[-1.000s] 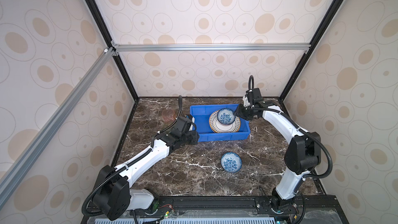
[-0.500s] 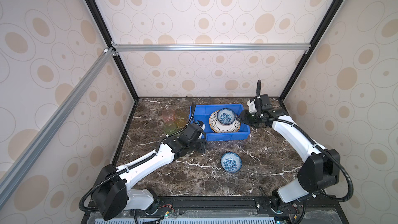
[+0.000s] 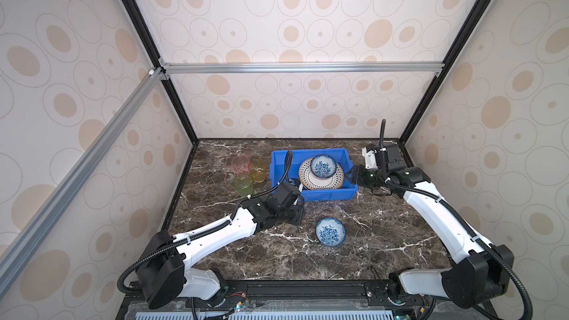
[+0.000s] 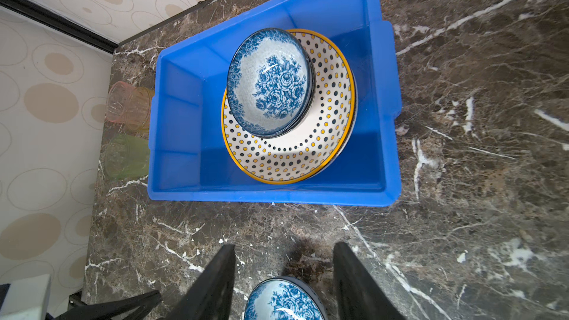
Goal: Place the mixed dishes into the plastic bin
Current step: 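Open the right gripper and withdraw it while the left gripper moves toward the table bowl, then lower the left gripper onto the rim of the blue-floral bowl on the table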
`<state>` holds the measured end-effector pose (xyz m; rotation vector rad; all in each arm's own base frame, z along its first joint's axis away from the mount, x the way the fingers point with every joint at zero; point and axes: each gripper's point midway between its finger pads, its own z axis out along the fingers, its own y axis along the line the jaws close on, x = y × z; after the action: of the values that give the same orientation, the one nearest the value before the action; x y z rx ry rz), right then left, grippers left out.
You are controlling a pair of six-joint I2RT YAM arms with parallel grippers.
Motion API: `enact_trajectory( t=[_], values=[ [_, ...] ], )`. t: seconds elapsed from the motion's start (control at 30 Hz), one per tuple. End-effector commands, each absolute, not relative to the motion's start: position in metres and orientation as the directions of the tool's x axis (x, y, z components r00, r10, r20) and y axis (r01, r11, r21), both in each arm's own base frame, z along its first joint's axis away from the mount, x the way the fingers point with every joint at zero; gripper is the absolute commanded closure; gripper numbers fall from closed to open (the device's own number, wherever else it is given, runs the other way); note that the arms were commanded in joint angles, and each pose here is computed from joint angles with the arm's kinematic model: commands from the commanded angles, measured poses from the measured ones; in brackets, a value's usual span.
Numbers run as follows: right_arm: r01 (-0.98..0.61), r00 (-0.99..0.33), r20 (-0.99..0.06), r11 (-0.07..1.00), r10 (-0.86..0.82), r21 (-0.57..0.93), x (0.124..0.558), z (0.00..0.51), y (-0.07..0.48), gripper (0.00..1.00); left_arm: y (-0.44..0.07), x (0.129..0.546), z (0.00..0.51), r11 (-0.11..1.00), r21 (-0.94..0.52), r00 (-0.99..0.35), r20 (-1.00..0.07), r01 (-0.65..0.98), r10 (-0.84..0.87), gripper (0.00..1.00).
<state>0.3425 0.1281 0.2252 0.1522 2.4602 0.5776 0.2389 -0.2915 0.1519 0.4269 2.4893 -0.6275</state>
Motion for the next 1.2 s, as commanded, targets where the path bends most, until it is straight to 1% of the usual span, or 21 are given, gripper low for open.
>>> enact_trajectory(
  t=[0.0,0.3,0.57,1.17],
  values=[
    [-0.026,-0.816,-0.538,0.916,0.212,0.4,0.331,0.222,0.12,0.46,-0.305,0.239,0.165,0.834,-0.357,-0.802,-0.576,0.42,0.158,0.68],
    [-0.069,-0.813,-0.556,0.92,0.172,0.387,0.316,0.224,0.118,0.45,-0.318,0.228,0.159,0.831,-0.333,-0.804,-0.557,0.447,0.209,0.67],
    [-0.077,-0.817,-0.555,0.925,0.156,0.372,0.304,0.223,0.114,0.44,-0.325,0.223,0.154,0.826,-0.318,-0.802,-0.547,0.465,0.241,0.67],
    [-0.09,-0.841,-0.528,0.932,0.119,0.352,0.294,0.217,0.112,0.44,-0.33,0.223,0.128,0.835,-0.273,-0.812,-0.5,0.478,0.302,0.67]
  ],
)
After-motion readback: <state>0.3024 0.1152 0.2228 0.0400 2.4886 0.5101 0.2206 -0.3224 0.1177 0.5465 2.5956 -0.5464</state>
